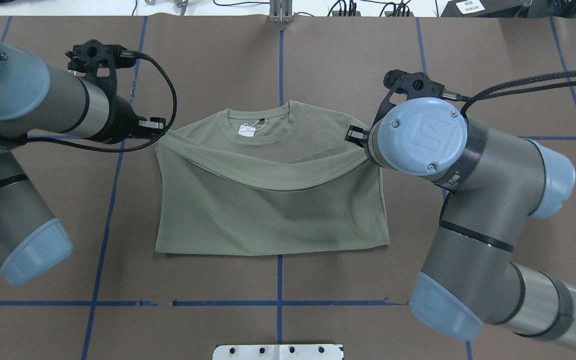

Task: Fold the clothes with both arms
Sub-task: 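Lift the hem with both grippers and carry it over toward the collar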

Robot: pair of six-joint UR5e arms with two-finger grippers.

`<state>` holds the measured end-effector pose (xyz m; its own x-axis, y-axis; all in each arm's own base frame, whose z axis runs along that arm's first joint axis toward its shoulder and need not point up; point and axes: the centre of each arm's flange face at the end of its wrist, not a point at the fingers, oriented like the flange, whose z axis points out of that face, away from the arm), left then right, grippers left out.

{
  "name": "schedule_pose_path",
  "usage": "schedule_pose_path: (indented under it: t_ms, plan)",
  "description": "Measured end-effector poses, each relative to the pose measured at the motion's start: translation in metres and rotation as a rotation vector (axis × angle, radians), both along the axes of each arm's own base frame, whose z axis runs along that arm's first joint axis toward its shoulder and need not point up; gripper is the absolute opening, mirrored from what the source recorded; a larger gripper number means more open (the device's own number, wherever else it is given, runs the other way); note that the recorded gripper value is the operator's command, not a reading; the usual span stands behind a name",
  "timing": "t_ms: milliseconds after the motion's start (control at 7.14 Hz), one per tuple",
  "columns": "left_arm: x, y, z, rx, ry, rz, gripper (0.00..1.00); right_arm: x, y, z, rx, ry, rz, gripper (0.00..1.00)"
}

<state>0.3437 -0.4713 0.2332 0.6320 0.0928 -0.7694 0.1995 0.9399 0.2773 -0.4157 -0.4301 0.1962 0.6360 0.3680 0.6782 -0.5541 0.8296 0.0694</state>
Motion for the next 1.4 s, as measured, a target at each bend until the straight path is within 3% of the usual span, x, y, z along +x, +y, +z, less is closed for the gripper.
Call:
schedule_pose_path:
  t_ms: [280, 560, 840, 1400]
  plan:
    - [0.032, -0.052, 0.039, 0.006, -0.039, -0.024, 0.0, -0.039, -0.05, 0.028, 0.012, -0.001, 0.012, 0.0]
    - [0.064, -0.085, 0.097, 0.015, -0.046, -0.033, 0.0, -0.063, -0.079, 0.056, 0.023, 0.026, -0.003, 0.0]
    - [0.076, -0.095, 0.127, 0.023, -0.062, -0.048, 0.0, -0.065, -0.094, 0.071, 0.028, 0.06, -0.014, 0.0]
    - [0.083, -0.094, 0.128, 0.03, -0.064, -0.046, 0.04, -0.056, -0.116, 0.092, 0.025, 0.099, -0.023, 0.0]
